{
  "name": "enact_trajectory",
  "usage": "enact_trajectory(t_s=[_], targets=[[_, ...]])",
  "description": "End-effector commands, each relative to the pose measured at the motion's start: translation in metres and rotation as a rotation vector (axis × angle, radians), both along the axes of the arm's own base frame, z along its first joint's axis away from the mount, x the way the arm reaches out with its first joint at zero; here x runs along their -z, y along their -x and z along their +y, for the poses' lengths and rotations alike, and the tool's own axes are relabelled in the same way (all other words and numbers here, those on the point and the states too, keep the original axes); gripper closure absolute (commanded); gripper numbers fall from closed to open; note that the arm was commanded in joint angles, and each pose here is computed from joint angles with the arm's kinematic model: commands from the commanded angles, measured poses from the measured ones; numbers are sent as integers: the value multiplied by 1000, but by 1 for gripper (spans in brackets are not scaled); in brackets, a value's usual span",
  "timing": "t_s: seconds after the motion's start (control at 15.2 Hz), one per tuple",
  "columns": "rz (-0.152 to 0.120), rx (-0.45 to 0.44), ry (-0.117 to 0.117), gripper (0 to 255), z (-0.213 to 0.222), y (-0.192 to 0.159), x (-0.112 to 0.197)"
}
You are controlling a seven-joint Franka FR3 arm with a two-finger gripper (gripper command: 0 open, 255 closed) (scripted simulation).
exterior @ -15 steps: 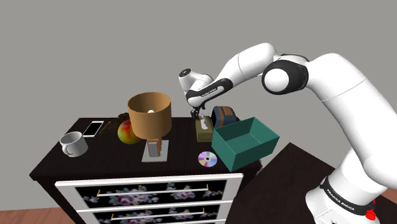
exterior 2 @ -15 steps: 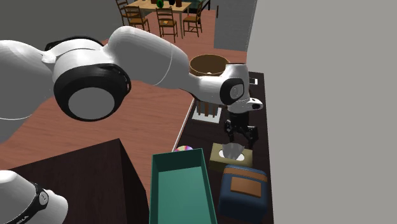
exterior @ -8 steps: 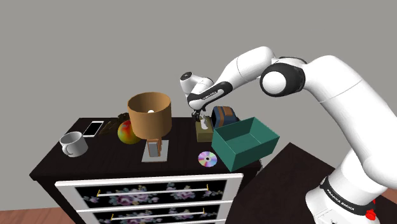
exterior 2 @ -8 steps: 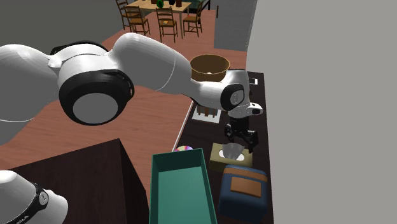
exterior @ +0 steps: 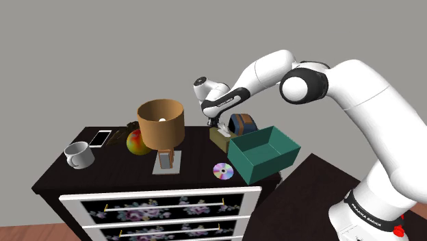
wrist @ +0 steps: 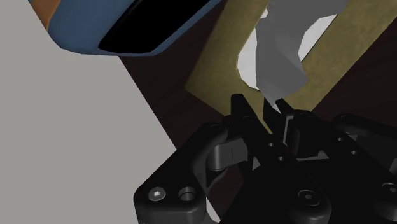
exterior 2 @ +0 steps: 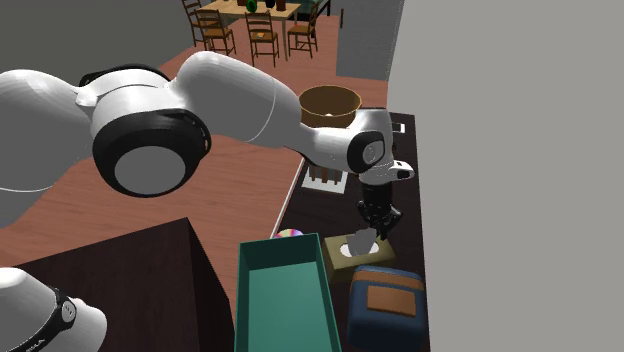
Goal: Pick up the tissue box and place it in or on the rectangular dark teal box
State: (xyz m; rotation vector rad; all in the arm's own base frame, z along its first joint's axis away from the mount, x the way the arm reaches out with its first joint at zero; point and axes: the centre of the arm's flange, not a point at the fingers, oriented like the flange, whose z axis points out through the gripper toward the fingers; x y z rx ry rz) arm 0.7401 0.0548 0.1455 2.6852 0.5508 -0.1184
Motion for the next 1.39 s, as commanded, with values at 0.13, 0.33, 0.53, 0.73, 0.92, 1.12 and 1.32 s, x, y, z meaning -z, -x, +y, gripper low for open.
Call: enact_trajectory(t_s=[0.13, 0.33, 0.53, 0.73, 0.92, 1.12, 1.32], targets=[[5, 0, -1, 255, 0, 1, 2], [5, 0, -1, 255, 0, 2, 3], [5, 0, -1, 255, 0, 2, -13], [5, 0, -1, 255, 0, 2, -29], [5, 0, -1, 255, 0, 2, -45], [5, 0, -1, 255, 0, 2, -61], [5, 0, -1, 255, 0, 2, -77]])
